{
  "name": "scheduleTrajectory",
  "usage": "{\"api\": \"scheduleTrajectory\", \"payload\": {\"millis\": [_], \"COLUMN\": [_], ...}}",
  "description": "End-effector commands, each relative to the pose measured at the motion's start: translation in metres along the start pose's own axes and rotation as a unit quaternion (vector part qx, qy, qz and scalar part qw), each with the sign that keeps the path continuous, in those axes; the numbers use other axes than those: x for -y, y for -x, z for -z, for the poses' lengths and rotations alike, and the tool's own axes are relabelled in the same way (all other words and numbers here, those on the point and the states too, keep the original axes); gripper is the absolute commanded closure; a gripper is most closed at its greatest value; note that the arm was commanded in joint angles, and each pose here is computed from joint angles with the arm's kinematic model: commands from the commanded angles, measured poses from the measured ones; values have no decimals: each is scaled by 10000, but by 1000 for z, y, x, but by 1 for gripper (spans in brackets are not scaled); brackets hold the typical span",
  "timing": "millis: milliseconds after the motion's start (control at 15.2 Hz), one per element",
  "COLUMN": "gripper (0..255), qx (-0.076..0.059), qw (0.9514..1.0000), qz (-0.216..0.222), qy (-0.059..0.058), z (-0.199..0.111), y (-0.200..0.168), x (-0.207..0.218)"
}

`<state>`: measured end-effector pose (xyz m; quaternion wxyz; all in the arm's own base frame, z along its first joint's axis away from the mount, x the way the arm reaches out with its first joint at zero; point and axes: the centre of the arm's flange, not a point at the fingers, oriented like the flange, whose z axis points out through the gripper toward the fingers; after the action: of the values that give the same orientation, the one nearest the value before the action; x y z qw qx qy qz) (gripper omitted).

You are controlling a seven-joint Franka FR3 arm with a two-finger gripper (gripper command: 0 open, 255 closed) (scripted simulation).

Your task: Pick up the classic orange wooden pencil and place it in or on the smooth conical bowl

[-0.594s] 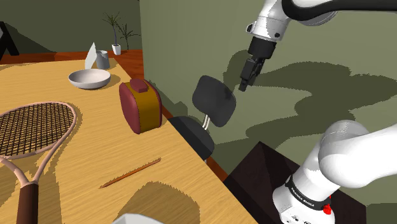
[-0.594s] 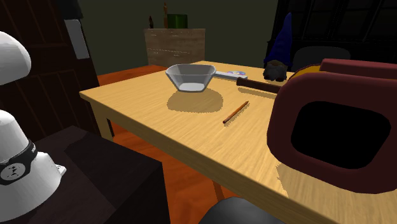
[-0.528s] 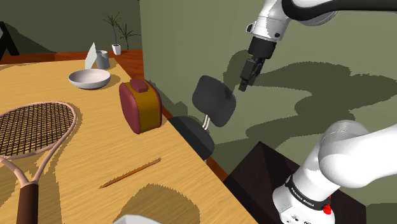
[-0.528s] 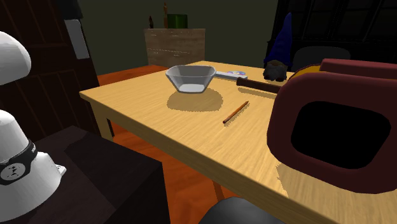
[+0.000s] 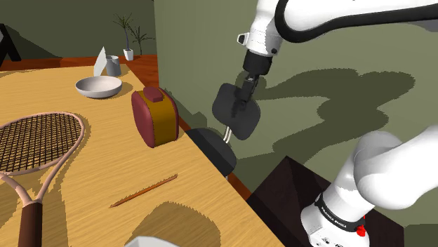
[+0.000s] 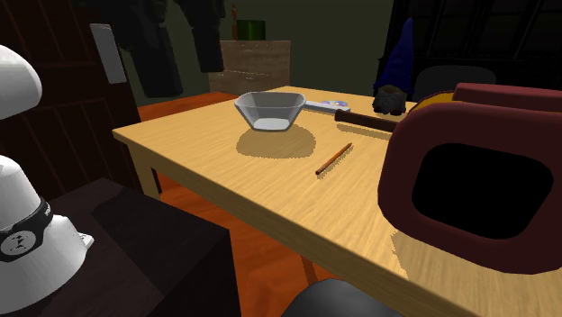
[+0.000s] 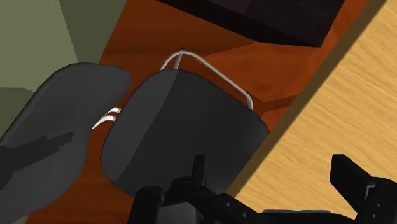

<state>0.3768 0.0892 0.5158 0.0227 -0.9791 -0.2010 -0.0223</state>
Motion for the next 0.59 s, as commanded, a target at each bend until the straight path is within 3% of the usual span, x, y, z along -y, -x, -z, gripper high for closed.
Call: {"api": "scheduleTrajectory", "payload": {"millis": [0, 264, 528], "gripper": [0, 0, 0], "qx": [-18, -40, -62], "qw": [9992, 9933, 9815], "qz": [385, 1128, 1865], "qy": [87, 258, 427], "z": [-10, -32, -56], "y": [-20, -53, -81], "x": [15, 53, 94]}}
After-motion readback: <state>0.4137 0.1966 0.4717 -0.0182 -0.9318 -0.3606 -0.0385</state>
